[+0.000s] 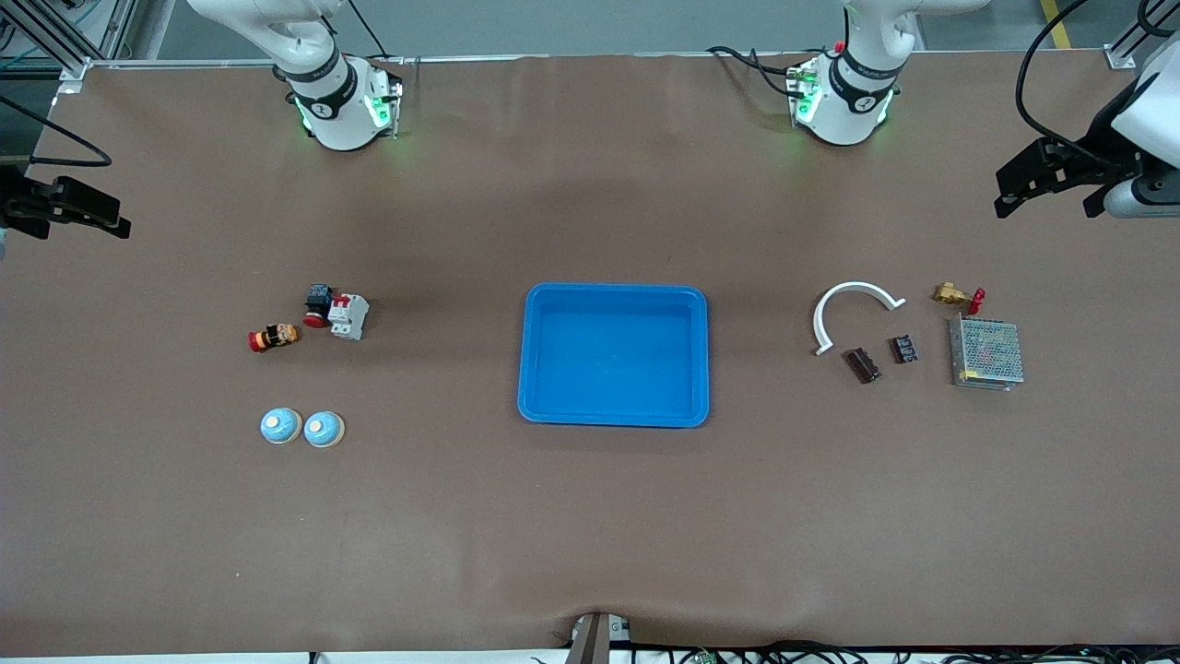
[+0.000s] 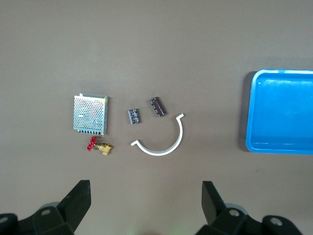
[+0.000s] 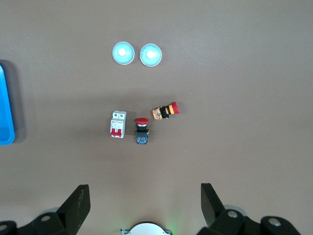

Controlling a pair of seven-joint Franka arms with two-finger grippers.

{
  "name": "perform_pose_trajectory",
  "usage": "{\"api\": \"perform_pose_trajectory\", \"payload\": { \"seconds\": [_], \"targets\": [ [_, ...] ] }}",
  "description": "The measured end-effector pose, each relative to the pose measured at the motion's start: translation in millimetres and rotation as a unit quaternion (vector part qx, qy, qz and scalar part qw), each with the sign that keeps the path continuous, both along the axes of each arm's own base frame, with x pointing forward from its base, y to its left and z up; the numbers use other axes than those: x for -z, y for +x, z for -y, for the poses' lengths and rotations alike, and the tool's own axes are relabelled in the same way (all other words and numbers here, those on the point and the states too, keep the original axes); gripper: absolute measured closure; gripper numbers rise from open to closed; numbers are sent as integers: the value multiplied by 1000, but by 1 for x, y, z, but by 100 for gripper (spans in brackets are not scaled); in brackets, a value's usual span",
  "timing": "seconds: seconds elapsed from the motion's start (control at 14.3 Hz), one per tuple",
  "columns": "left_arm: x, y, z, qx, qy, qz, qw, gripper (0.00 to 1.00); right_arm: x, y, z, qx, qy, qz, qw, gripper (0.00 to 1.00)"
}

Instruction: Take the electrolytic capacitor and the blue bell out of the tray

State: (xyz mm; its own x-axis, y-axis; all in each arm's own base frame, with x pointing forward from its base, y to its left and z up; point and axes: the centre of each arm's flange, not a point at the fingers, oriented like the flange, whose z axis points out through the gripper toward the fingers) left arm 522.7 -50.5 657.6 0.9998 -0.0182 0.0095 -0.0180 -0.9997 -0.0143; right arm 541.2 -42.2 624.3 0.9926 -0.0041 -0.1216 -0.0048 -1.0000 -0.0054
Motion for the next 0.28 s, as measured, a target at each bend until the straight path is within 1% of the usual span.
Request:
{"api": "perform_pose_trajectory", "payload": {
  "seconds": [0.28],
  "targets": [
    [0, 0, 0, 0, 0, -2, 1000, 0, 0, 0, -2, -2, 0, 0, 1000, 0]
  ]
}}
